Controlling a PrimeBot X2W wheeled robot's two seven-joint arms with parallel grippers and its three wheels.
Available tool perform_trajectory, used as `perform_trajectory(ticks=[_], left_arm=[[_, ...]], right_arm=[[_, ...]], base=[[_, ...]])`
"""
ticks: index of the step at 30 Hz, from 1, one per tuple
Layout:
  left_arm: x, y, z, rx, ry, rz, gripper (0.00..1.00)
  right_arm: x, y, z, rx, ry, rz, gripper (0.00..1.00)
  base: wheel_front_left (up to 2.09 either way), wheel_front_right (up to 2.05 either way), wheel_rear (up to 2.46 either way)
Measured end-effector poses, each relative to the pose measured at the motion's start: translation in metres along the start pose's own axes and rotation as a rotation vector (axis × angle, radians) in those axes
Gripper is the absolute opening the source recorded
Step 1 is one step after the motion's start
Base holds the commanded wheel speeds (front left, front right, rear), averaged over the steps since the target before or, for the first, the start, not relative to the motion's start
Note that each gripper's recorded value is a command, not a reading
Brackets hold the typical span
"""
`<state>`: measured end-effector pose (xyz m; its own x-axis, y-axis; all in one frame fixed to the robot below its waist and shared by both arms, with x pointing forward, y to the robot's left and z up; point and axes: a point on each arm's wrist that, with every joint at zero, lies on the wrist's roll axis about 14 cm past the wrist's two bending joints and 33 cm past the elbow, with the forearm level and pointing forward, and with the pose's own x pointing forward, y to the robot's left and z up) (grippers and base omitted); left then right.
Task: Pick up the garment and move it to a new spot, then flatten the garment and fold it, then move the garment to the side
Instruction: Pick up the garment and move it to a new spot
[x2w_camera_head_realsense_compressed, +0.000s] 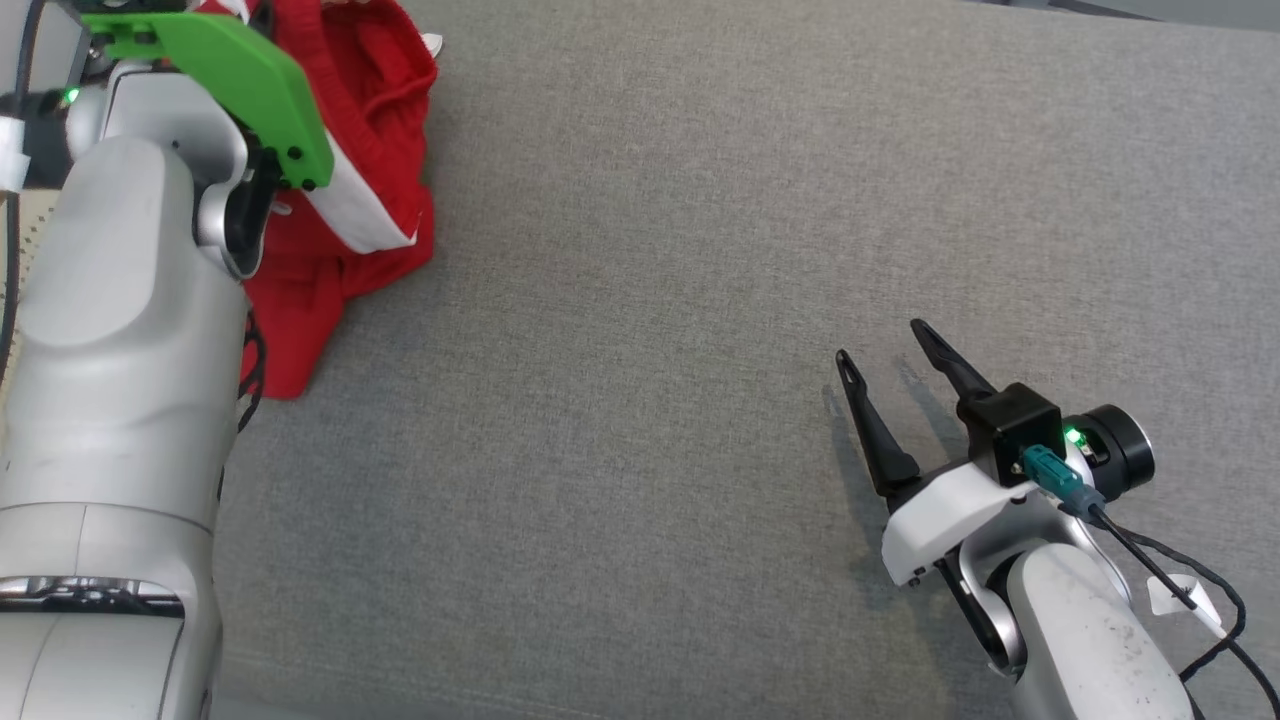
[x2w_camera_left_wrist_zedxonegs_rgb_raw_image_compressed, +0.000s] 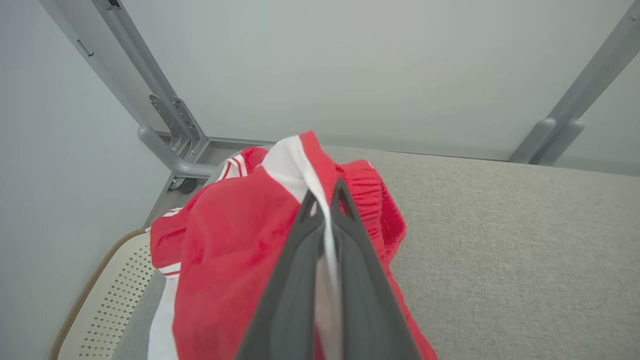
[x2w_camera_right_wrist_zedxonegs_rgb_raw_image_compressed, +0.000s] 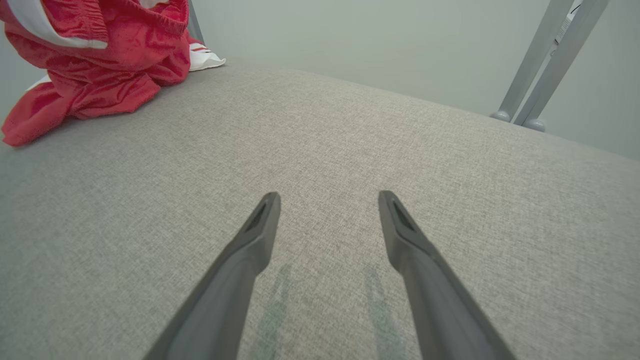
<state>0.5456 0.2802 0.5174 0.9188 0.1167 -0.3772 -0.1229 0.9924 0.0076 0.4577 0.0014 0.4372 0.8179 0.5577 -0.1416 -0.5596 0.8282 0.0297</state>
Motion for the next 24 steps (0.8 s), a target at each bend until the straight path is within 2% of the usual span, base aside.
perform_trajectory(ticks=[5,13,19,20,24], left_arm=[[-0.01,-0.048,0.052,0.03,-0.137,-0.124,0.0],[-0.03,-0.16,0.105,0.083,-0.31,-0.398,0.0],[-0.058,-0.261,0.111,0.132,-0.351,-0.66,0.0],[-0.068,-0.291,0.107,0.144,-0.356,-0.744,0.0],[-0.089,-0.346,0.095,0.161,-0.349,-0.904,0.0]], right_arm=[[-0.012,-0.015,0.015,-0.007,-0.038,-0.062,1.0],[-0.048,-0.048,0.021,-0.012,-0.052,-0.193,1.0],[-0.081,-0.073,0.02,-0.001,-0.056,-0.294,1.0],[-0.092,-0.08,0.019,0.011,-0.056,-0.328,1.0],[-0.114,-0.099,0.018,0.02,-0.06,-0.405,1.0]], base=[[0.0,0.0,0.0],[0.0,0.0,0.0],[0.0,0.0,0.0],[0.0,0.0,0.0],[0.0,0.0,0.0]])
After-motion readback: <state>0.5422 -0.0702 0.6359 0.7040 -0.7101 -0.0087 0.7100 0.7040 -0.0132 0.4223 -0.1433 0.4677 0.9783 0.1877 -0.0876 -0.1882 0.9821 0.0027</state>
